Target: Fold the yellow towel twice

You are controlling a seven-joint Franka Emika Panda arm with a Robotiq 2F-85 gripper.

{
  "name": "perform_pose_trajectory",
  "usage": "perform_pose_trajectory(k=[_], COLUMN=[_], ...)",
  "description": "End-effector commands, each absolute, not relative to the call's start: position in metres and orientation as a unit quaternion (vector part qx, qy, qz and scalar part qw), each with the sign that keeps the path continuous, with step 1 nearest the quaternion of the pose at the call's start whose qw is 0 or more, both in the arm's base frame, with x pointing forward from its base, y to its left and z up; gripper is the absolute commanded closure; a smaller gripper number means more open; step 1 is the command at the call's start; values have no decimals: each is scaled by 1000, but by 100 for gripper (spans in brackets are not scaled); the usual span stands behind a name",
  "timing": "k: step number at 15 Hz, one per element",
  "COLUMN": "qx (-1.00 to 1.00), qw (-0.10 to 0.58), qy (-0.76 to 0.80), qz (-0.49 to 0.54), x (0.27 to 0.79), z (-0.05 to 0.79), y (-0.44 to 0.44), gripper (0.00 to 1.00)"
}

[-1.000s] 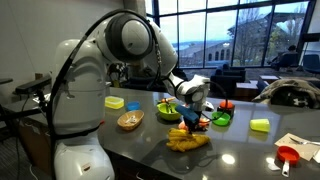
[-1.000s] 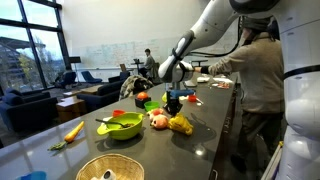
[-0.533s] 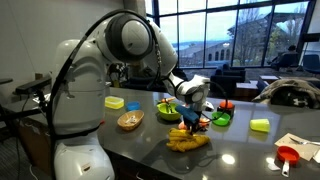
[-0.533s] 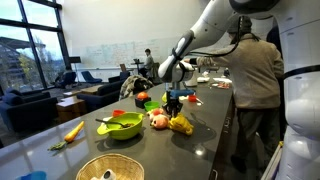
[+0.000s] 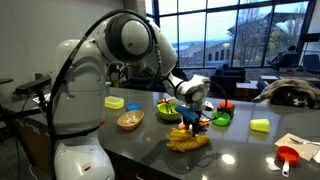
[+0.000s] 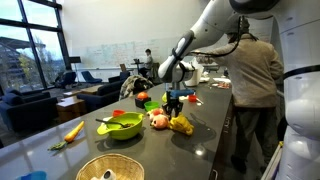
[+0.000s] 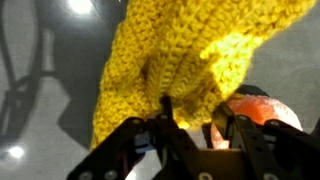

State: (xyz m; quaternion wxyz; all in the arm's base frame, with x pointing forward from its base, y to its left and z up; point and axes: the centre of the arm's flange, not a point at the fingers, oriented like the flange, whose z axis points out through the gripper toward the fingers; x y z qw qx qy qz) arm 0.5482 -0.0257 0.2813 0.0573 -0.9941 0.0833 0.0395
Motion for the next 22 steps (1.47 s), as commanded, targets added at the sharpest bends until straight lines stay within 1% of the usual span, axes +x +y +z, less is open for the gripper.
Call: perform_pose_trajectory(k=[1,4,5,14,19,22], qx=[-995,-995,-995,-997,-996,-996], qw=[25,6,3,-20,-21,-11], qy=[91,88,87,60,61,59], qz=[38,41,42,38,57,65], x=[540,536,533,501,472,463], z=[294,299,305,350,348,335], y=[-28,-33,-34,-28,-23,-14], gripper=[21,2,0,0,0,0])
